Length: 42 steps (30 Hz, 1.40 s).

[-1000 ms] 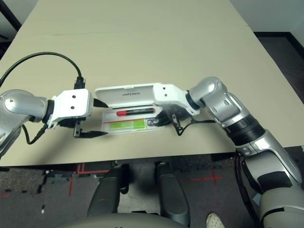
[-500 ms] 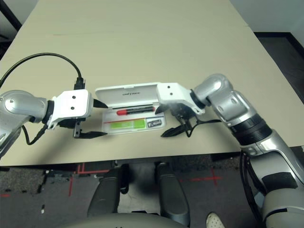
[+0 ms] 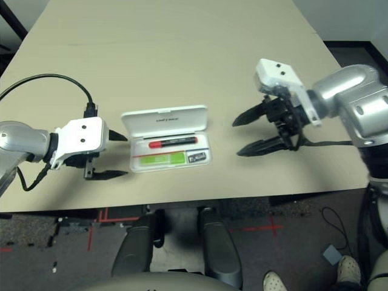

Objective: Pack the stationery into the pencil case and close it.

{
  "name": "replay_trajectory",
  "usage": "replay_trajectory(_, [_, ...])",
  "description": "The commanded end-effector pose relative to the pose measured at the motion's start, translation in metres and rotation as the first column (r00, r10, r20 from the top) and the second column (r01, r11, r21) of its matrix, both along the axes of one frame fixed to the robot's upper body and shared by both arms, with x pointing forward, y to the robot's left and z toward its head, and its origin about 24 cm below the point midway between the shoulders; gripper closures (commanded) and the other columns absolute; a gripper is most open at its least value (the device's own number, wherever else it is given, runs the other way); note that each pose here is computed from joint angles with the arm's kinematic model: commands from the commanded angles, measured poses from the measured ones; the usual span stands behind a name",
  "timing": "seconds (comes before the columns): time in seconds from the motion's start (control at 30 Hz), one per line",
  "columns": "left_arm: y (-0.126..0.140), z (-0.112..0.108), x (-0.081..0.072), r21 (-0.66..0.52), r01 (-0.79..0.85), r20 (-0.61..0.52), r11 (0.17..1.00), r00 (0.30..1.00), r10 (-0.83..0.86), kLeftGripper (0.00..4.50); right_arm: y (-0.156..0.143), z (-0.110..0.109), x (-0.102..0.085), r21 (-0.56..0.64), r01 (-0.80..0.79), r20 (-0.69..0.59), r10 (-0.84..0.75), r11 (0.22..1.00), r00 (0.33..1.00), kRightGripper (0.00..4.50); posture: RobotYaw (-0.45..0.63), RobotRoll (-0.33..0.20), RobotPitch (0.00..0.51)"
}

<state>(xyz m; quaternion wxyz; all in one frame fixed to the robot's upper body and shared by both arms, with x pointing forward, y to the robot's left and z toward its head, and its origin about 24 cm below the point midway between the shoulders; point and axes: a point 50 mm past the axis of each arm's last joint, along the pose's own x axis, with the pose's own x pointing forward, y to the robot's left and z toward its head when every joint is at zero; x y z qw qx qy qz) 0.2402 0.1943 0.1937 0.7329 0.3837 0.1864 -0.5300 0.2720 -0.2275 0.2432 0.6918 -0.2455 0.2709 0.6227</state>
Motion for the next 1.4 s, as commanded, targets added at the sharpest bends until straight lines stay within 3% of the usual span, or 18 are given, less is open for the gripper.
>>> replay_trajectory(0.03, [0.007,-0.001,0.001,0.004,-0.016,-0.006,1.000,1.000,0.016,0.00,-0.005,0.001,-0.008,-0.001,0.006,-0.025,-0.006,1.000,1.000,0.01,0.07,0.000,0.205])
replay_trajectory(0.37, [0.021,0.003,0.017,-0.026,-0.118,0.044,0.993,0.992,0.119,0.00,-0.016,-0.002,-0.009,-0.027,0.062,-0.026,-0.063,0.998,0.998,0.01,0.05,0.000,0.210])
replay_trajectory(0.43, [0.026,0.006,0.025,-0.057,-0.176,0.069,0.983,0.981,0.179,0.23,-0.017,-0.002,-0.008,-0.024,0.070,-0.018,-0.070,0.997,0.997,0.00,0.05,0.000,0.211])
replay_trajectory(0.5, [0.031,0.009,0.036,-0.098,-0.235,0.107,0.967,0.964,0.245,0.67,-0.017,-0.002,-0.007,-0.018,0.079,-0.006,-0.079,0.997,0.997,0.00,0.05,0.000,0.212])
replay_trajectory(0.67, [0.042,0.010,0.059,-0.175,-0.332,0.169,0.927,0.917,0.360,2.63,-0.016,-0.004,-0.006,-0.018,0.085,0.002,-0.085,0.996,0.996,0.00,0.04,0.000,0.213])
replay_trajectory(0.8, [0.036,0.005,0.071,-0.219,-0.322,0.185,0.921,0.913,0.363,4.29,-0.014,-0.005,-0.006,-0.019,0.085,0.007,-0.085,0.996,0.996,0.00,0.04,0.000,0.213])
replay_trajectory(0.83, [0.033,0.005,0.072,-0.224,-0.313,0.188,0.923,0.915,0.356,4.47,-0.014,-0.005,-0.006,-0.020,0.085,0.008,-0.084,0.996,0.996,0.00,0.04,0.000,0.213])
replay_trajectory(1.0, [0.013,0.006,0.075,-0.274,-0.238,0.177,0.932,0.940,0.293,4.47,-0.013,-0.005,-0.007,-0.026,0.085,0.012,-0.085,0.996,0.996,0.00,0.03,0.000,0.215])
replay_trajectory(1.2, [0.009,0.006,0.075,-0.282,-0.212,0.173,0.935,0.948,0.268,4.47,-0.013,-0.006,-0.007,-0.029,0.085,0.014,-0.084,0.996,0.996,0.00,0.03,0.000,0.215])
replay_trajectory(1.4, [-0.003,0.003,0.066,-0.281,-0.129,0.141,0.951,0.975,0.174,4.47,-0.012,-0.007,-0.006,-0.039,0.086,0.020,-0.085,0.996,0.996,0.00,0.02,0.000,0.215])
